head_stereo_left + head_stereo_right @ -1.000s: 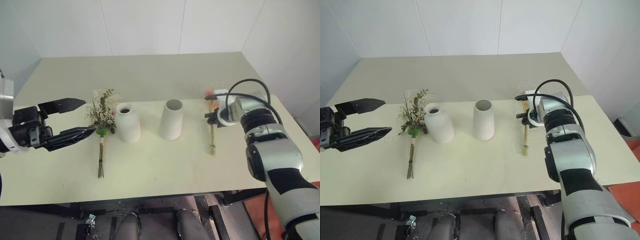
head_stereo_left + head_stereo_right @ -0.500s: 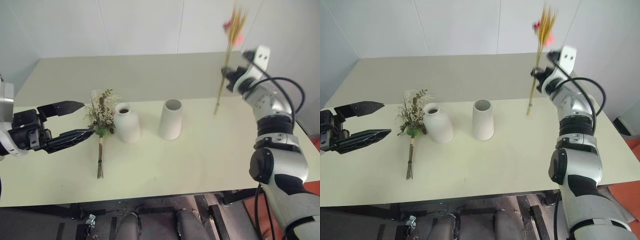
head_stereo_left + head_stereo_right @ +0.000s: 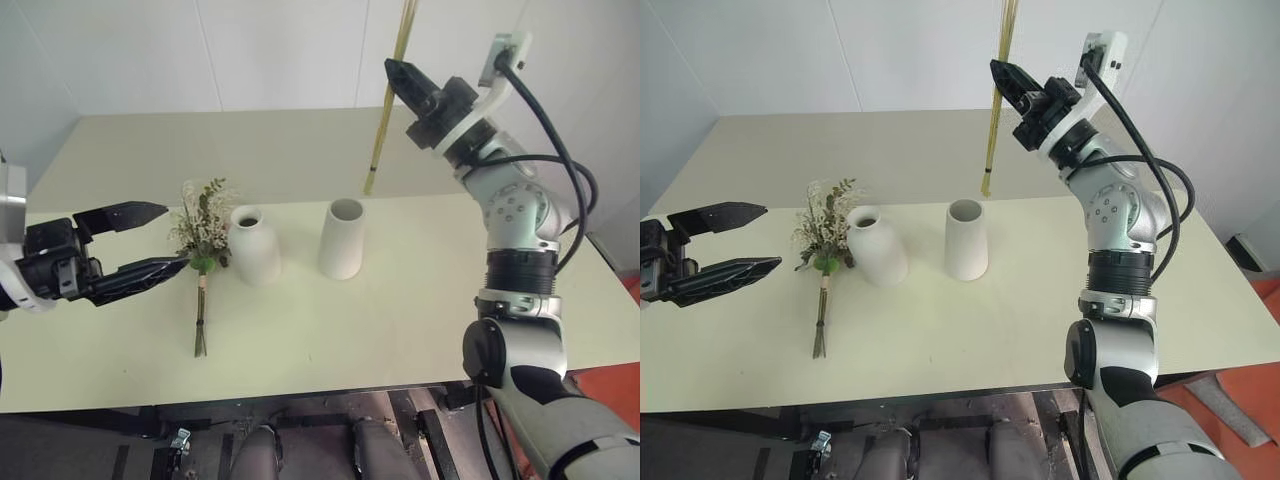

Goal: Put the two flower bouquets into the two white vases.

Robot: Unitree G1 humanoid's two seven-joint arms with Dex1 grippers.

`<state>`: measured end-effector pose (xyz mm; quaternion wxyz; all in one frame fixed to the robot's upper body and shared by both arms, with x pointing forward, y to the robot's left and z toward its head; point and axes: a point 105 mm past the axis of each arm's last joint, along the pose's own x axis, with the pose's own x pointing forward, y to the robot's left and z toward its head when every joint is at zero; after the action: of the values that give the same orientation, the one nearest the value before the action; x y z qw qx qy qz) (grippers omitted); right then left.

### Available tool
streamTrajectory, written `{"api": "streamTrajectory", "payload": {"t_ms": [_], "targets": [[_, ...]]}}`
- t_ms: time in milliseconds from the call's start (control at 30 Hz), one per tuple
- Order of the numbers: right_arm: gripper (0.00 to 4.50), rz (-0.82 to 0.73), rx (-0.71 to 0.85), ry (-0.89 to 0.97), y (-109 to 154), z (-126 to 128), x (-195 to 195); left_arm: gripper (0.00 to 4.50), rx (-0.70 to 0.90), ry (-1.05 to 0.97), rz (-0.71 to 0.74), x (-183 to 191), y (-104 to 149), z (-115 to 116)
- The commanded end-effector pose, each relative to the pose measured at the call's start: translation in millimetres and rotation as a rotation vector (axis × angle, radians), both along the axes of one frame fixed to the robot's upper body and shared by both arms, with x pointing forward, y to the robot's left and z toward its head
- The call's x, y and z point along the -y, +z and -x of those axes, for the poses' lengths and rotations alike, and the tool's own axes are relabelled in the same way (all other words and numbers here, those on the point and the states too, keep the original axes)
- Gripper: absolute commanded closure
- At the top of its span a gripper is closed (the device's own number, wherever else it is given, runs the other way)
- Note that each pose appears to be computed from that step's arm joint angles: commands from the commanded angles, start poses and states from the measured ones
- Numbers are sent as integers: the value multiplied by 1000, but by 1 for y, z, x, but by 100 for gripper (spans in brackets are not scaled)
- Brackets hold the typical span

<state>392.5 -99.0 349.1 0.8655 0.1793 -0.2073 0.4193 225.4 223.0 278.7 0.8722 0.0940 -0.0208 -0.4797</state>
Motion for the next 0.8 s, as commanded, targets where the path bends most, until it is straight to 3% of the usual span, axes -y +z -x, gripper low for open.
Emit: {"api": "streamTrajectory", "payload": {"t_ms": [33,167,400,567,800], "targets": [[445,-21,66,50,16,13,-8,0,40,0,-13,0,8,5],[445,-2,51,87,7,14,-19,0,41,6,-12,-1,7,5],[445,96,17,67,-33,9,-30,0,38,12,-12,-1,6,6],[305,137,14,67,-52,15,-28,0,33,13,-13,-1,6,7],[55,142,1,93,-70,37,-13,0,19,92,4,-8,3,0]]}}
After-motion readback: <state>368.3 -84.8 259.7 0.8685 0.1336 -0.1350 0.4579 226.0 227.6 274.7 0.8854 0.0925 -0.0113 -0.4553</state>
